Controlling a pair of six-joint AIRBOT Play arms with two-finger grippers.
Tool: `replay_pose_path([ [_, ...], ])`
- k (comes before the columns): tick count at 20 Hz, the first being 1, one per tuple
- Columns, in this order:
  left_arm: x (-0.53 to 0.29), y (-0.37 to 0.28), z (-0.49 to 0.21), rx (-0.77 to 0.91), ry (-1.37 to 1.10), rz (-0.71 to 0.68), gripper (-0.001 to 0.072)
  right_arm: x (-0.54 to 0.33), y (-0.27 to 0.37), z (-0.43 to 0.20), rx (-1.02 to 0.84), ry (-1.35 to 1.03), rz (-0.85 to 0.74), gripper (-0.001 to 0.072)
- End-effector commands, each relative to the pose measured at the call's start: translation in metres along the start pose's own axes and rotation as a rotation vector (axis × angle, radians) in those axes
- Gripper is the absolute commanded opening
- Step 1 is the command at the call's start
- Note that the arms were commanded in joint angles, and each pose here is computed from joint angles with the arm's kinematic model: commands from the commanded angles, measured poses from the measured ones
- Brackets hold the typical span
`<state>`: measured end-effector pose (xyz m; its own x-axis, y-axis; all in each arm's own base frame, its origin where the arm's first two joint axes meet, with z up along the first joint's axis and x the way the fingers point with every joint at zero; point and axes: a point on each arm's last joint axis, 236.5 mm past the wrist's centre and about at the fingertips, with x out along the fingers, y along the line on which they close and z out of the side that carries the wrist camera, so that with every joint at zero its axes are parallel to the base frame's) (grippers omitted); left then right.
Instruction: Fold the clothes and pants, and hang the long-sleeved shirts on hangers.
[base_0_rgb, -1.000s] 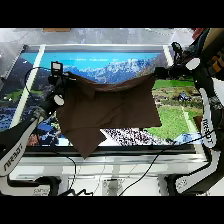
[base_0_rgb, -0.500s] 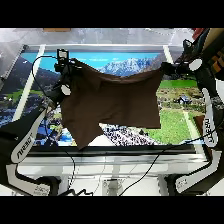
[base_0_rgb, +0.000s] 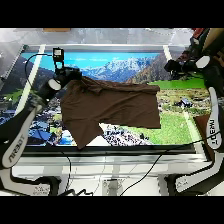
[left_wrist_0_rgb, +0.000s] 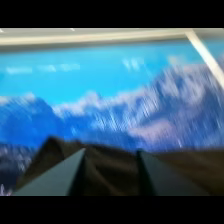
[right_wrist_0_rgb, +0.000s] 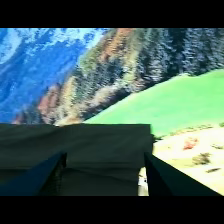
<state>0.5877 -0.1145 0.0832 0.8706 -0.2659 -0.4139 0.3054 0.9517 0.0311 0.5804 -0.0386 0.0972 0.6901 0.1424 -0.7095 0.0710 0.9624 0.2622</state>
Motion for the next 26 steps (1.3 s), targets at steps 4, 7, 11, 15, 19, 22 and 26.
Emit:
replay_pose_path([
  [4, -0.130, 0.022, -0.097, -0.077, 0.575, -0.267, 0.0012, -0.074, -0.095, -0.025, -0.103, 0.165, -0.232, 0.0011],
  [7, -0.159, 0.026, -0.117, -0.325, 0.632, -0.356, 0.0012, -0.089, -0.127, -0.061, -0.053, 0.304, -0.254, 0.0011],
  [11, -0.176, 0.011, -0.189, -0.638, 0.712, -0.412, 0.0010, -0.092, -0.150, -0.093, 0.027, 0.388, -0.252, 0.0010],
  [15, -0.191, -0.036, -0.252, -0.691, 0.836, -0.471, 0.0010, -0.086, -0.149, -0.102, 0.034, 0.409, -0.243, 0.0010],
  [19, -0.187, -0.046, -0.297, -0.719, 0.850, -0.359, 0.0009, -0.086, -0.146, -0.102, 0.032, 0.409, -0.237, 0.0011],
  [22, -0.174, -0.017, -0.290, -0.703, 0.751, -0.239, 0.0011, -0.086, -0.146, -0.102, 0.032, 0.408, -0.236, 0.0011],
  [26, -0.171, 0.011, -0.279, -0.707, 0.679, -0.182, 0.0479, -0.085, -0.146, -0.101, 0.032, 0.405, -0.235, 0.0010],
])
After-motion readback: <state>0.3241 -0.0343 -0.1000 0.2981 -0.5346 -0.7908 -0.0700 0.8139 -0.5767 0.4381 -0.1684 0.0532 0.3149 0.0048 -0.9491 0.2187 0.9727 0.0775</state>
